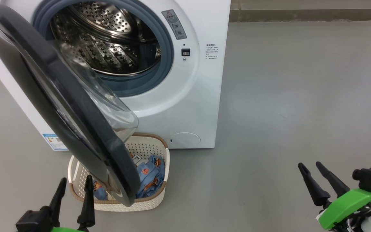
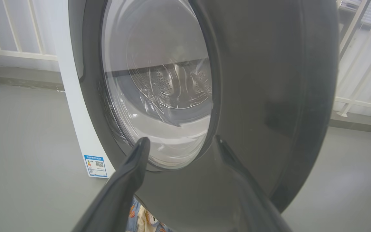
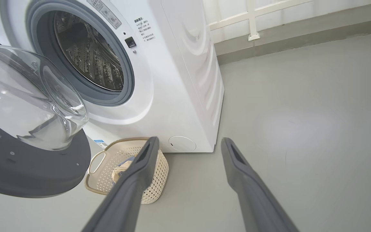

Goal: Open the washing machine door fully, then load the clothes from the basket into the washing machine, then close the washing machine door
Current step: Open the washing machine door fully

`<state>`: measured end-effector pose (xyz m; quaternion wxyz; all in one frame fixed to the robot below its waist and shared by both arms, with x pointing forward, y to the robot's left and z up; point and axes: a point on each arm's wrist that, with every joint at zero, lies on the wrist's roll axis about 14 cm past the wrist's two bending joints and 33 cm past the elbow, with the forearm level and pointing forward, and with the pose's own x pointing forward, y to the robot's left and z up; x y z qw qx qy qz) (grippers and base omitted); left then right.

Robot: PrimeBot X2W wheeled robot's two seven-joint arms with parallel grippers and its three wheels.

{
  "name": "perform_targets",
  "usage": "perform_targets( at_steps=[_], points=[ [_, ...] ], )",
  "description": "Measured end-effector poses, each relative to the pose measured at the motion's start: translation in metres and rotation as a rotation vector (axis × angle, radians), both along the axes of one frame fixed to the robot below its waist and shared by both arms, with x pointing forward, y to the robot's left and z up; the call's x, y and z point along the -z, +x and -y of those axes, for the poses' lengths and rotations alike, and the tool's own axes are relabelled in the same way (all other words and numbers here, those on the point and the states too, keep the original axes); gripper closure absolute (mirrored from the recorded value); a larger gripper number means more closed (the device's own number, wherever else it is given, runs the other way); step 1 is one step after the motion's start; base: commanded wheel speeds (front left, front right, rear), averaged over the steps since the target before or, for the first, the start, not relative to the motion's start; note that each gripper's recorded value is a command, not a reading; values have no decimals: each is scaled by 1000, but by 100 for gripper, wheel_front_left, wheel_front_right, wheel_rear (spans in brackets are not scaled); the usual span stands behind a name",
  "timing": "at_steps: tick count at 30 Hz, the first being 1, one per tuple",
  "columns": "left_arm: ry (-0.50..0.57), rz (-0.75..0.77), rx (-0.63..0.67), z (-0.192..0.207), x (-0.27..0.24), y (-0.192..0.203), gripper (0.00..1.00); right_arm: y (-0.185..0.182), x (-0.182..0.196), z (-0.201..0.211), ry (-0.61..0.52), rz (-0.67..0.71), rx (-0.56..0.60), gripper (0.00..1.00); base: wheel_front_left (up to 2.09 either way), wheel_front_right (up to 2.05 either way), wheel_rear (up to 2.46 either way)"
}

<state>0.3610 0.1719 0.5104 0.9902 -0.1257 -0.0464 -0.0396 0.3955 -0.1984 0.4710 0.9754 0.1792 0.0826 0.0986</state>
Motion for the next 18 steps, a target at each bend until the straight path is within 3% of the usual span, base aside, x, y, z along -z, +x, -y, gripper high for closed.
perform_targets(
  at_steps=[7,18],
  points=[
    [0,1,-7,-2,0,-1,0,-8,-14,14,-83,97,63,0,0,0,0],
    [2,0,-15,-5,0,-1,0,-18,-17,27,-164,138,126,0,0,0,0]
  ],
)
